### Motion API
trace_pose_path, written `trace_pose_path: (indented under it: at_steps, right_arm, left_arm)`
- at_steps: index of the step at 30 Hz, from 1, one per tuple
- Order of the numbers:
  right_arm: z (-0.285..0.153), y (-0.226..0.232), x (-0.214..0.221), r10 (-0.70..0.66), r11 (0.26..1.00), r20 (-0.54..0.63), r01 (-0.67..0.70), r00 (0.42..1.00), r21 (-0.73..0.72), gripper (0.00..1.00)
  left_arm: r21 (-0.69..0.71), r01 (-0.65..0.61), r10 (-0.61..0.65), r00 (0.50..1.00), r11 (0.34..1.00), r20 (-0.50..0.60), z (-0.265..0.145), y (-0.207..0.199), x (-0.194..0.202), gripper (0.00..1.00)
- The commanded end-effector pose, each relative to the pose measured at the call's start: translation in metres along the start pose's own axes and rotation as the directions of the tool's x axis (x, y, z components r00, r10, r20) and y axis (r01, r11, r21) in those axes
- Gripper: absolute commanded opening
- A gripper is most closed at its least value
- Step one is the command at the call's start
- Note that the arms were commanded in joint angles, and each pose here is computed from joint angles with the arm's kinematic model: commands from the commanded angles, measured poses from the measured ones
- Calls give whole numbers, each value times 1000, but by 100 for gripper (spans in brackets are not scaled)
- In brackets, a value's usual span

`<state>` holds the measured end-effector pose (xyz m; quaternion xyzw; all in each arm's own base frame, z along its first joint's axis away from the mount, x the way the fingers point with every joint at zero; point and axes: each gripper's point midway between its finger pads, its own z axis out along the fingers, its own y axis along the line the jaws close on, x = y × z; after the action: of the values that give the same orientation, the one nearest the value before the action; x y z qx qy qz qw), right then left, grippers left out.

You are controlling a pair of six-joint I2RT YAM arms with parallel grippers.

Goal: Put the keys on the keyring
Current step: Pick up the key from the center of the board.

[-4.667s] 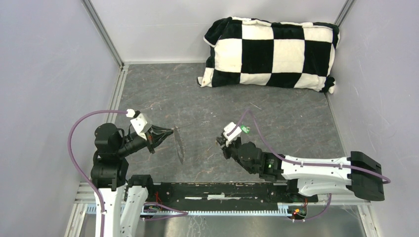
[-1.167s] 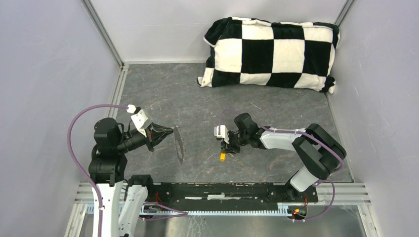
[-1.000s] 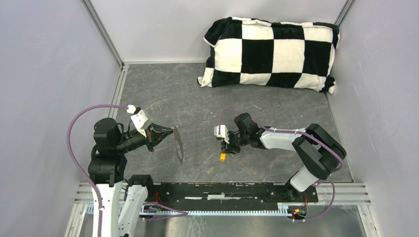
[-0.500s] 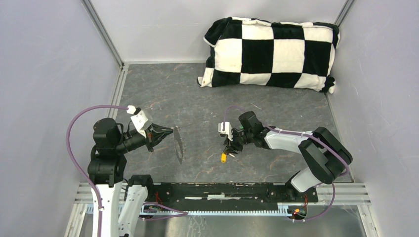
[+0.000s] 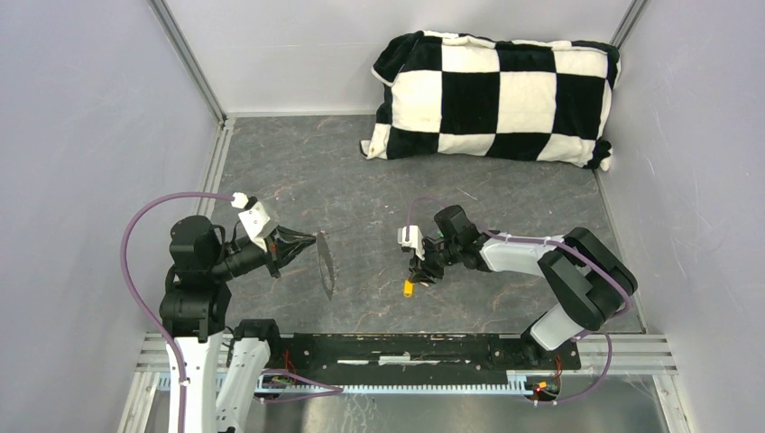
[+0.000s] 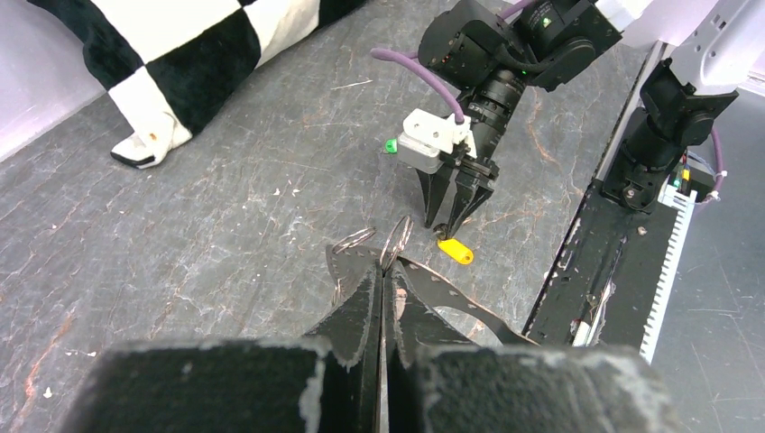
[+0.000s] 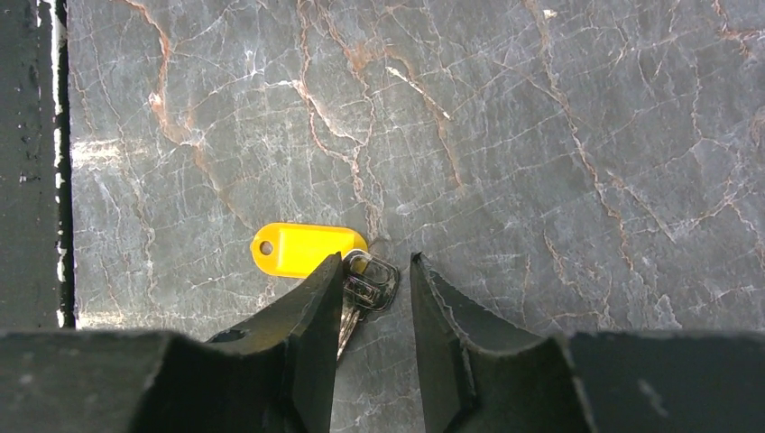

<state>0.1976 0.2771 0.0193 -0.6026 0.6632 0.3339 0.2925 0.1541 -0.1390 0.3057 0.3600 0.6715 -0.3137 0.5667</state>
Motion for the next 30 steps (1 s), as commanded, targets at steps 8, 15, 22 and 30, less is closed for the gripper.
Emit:
trace_pose_path:
  at_steps: [8,15,22,30]
  right_arm:
    - [6,1,1,-5,999,-4,5,1000,-46,19]
    - [0,5,5,24,999,-26,-25,999,-31,9]
    - [-5,1,-2,54,998,3,-55,999,25,0]
    - [-15,13,-72,34,989,138,-53,990,136,0]
  left_arm:
    - [5,-78,78,996,997,31,-2,-1,-17,2]
    - [0,-84,84,996,996,30,-3,-1,-16,2]
    - [1,-88,88,996,996,26,-4,-2,-14,2]
    - [9,-68,67,998,998,15,-1,-1,-8,2]
